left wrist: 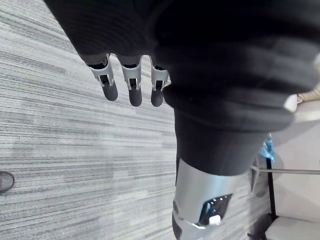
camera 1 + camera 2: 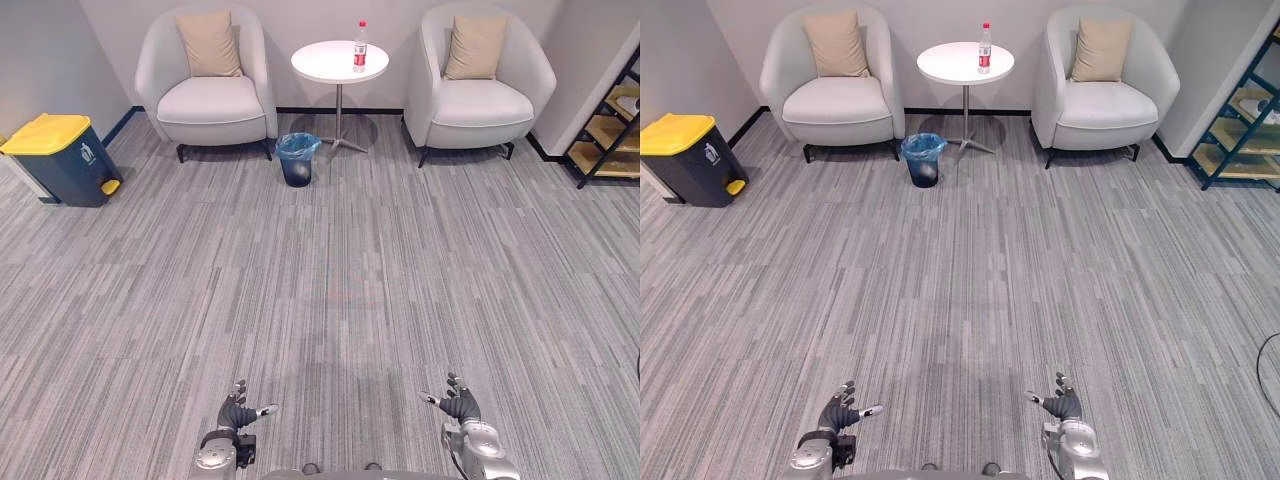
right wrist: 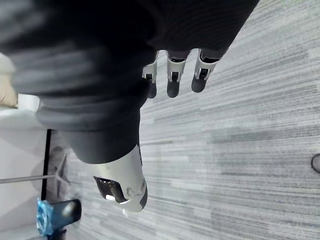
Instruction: Gather rubbish on tea table into small bin, then transfer packed bag to large trash can.
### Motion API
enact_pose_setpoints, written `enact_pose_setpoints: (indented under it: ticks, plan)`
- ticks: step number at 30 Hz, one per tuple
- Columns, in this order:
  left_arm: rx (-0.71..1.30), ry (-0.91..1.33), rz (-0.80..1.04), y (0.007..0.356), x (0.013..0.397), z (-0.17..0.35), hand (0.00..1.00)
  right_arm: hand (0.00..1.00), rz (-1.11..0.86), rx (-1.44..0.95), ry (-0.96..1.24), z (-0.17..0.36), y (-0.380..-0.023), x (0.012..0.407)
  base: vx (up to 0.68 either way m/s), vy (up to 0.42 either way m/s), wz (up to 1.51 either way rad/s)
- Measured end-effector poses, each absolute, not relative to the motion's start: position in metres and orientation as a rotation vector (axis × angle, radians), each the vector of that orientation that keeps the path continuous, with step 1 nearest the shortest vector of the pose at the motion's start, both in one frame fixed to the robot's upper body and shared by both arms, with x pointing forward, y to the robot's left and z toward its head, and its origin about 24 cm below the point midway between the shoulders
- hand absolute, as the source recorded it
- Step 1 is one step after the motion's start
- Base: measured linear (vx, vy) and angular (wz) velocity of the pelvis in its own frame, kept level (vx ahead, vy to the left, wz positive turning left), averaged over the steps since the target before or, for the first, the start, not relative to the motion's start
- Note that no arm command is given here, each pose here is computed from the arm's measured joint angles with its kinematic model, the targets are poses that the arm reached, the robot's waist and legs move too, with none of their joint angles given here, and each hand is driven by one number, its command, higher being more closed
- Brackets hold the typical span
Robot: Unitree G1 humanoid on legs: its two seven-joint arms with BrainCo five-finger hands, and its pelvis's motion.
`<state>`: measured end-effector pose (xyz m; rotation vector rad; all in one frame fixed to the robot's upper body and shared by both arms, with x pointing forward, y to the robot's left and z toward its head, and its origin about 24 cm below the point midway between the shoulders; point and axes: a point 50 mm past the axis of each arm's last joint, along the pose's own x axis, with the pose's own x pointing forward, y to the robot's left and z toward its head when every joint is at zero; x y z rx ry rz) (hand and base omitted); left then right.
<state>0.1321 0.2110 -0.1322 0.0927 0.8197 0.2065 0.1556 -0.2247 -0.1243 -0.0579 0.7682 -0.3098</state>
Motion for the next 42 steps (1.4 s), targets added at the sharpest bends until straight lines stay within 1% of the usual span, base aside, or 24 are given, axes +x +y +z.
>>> enact_pose_setpoints:
  ticks: [16, 23, 40, 42]
  plan:
    - [0.081, 0.909, 0.211, 0.208, 0.111, -0.144, 0.00, 0.00, -0.336, -0.049, 0.857, -0.136, -0.227, 0.138, -0.03, -0.011, 0.01]
    - [0.067, 0.928, 0.206, 0.202, 0.108, -0.147, 0.00, 0.00, -0.336, -0.039, 0.859, -0.137, -0.225, 0.138, -0.04, -0.006, -0.02]
    - [0.071, 0.917, 0.209, 0.202, 0.110, -0.145, 0.00, 0.00, -0.340, -0.039, 0.857, -0.136, -0.225, 0.139, -0.01, 0.001, -0.05]
    - [0.074, 0.887, 0.214, 0.203, 0.116, -0.142, 0.00, 0.00, -0.346, -0.037, 0.853, -0.136, -0.226, 0.140, -0.02, 0.015, -0.17]
